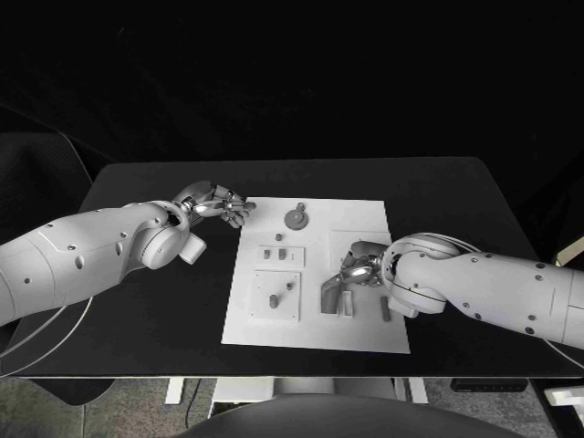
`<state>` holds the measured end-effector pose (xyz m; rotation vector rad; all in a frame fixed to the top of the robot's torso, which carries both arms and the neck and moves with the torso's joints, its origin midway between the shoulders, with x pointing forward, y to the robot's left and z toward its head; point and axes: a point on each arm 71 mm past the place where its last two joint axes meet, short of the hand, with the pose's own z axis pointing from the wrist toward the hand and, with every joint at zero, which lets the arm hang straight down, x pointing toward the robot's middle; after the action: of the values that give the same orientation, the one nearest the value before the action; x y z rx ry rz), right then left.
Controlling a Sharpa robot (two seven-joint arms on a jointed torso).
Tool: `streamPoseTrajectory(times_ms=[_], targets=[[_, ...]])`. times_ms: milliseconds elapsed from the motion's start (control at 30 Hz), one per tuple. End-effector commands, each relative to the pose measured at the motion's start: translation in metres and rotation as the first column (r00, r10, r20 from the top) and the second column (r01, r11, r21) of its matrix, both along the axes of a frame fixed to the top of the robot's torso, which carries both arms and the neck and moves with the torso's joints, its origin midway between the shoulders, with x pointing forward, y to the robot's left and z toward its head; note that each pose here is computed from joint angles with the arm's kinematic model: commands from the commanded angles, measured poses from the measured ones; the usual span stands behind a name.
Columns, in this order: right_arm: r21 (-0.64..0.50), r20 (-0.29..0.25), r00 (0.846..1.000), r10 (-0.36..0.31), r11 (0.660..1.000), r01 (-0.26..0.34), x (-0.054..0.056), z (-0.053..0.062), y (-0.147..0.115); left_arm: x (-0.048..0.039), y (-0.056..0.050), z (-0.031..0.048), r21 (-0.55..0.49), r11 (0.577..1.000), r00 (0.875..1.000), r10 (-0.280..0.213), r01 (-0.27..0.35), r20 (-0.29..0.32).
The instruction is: Assemble the parts on the task board
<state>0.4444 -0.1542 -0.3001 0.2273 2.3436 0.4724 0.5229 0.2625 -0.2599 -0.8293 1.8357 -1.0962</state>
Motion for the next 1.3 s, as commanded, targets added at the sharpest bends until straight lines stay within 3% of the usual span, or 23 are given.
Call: streamPoseTrajectory(times_ms=[33,300,600,833,1300], targets=[[0.034,-0.049,0.998,-0.03,0.999,0.032,0.0,-0.004,-0.004,-0.0006,-0.003,0.0,-0.003,1.0,1.0,-0.021,0.021,-0.009],[0.068,-0.114,0.992,-0.056,0.996,0.064,0.005,-0.004,-0.008,-0.0011,-0.003,-0.0009,0.002,1.0,0.999,-0.028,0.028,-0.019],[0.082,-0.122,0.991,-0.058,0.994,0.069,0.011,0.0,-0.009,-0.0015,-0.003,-0.0019,0.008,0.999,0.999,-0.036,0.036,-0.029],[0.085,-0.132,0.99,-0.039,0.995,0.051,0.014,0.004,-0.009,-0.0017,-0.003,-0.0025,0.013,0.999,0.999,-0.039,0.039,-0.034],[0.075,-0.254,0.965,0.061,0.996,-0.043,0.013,0.007,0.001,-0.0021,-0.004,-0.004,0.022,0.998,0.998,-0.05,0.051,-0.048]])
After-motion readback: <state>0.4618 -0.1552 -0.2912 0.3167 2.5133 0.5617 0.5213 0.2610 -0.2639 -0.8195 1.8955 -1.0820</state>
